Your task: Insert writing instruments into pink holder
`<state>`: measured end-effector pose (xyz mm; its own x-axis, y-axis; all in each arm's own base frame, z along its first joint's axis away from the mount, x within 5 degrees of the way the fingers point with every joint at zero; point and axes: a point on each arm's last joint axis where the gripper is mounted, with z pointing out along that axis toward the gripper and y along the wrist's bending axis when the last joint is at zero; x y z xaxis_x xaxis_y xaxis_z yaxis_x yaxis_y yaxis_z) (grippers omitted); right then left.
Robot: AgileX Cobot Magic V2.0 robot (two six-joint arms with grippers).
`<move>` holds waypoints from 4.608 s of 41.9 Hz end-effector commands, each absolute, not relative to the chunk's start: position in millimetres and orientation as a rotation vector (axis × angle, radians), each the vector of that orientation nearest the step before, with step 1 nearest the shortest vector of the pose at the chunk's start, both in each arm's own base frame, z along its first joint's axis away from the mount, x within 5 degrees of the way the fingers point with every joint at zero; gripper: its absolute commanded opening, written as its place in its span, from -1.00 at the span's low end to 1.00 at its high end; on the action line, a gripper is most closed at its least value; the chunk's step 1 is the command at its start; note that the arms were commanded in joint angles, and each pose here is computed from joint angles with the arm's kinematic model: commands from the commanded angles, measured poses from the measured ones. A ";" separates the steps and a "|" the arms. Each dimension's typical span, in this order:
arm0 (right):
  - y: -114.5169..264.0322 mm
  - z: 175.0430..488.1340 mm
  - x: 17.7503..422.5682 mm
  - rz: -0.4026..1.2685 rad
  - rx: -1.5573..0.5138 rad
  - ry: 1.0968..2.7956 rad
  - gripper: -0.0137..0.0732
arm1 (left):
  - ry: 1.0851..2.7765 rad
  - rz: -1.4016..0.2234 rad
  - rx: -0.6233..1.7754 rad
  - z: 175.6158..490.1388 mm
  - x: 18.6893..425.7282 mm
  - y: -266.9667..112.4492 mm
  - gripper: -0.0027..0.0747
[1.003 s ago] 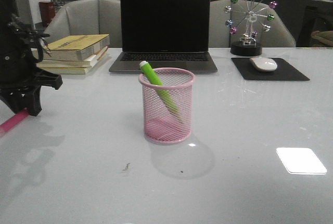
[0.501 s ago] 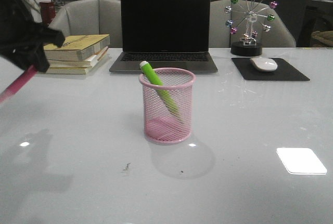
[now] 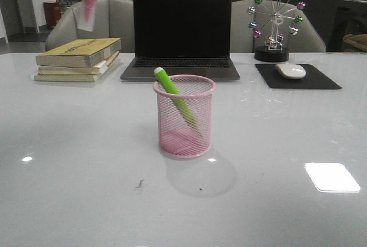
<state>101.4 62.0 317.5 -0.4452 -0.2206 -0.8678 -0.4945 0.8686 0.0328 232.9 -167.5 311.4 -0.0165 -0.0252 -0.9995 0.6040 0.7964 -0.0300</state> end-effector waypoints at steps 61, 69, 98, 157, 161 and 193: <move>62.6 332.6 104.0 0.358 -0.501 1.941 0.27 | 1.505 -0.621 0.555 262.0 278.3 -240.3 0.09; 62.6 332.6 104.0 0.358 -0.501 1.941 0.27 | 1.707 -0.453 0.712 322.8 256.9 -219.1 0.09; 62.6 332.7 104.0 0.358 -0.500 1.940 0.27 | 2.120 -0.304 0.717 362.4 140.8 -110.9 0.09; 62.6 332.7 104.0 0.359 -0.500 1.941 -0.56 | 2.121 -0.268 0.582 349.8 123.2 -75.8 -0.69; 62.6 332.7 104.0 0.359 -0.500 1.941 -0.56 | 2.044 -0.268 0.446 347.3 116.9 -57.5 -0.69; 62.6 332.7 104.0 0.359 -0.500 1.941 -0.56 | 1.433 -0.065 0.032 215.1 53.8 -3.3 -0.69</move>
<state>101.4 62.0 317.5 -0.4452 -0.2206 -0.8678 -0.4945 0.8686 0.0328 56.3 -2.2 201.8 -0.0240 -0.0046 -0.9997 0.0380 0.9993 -0.0055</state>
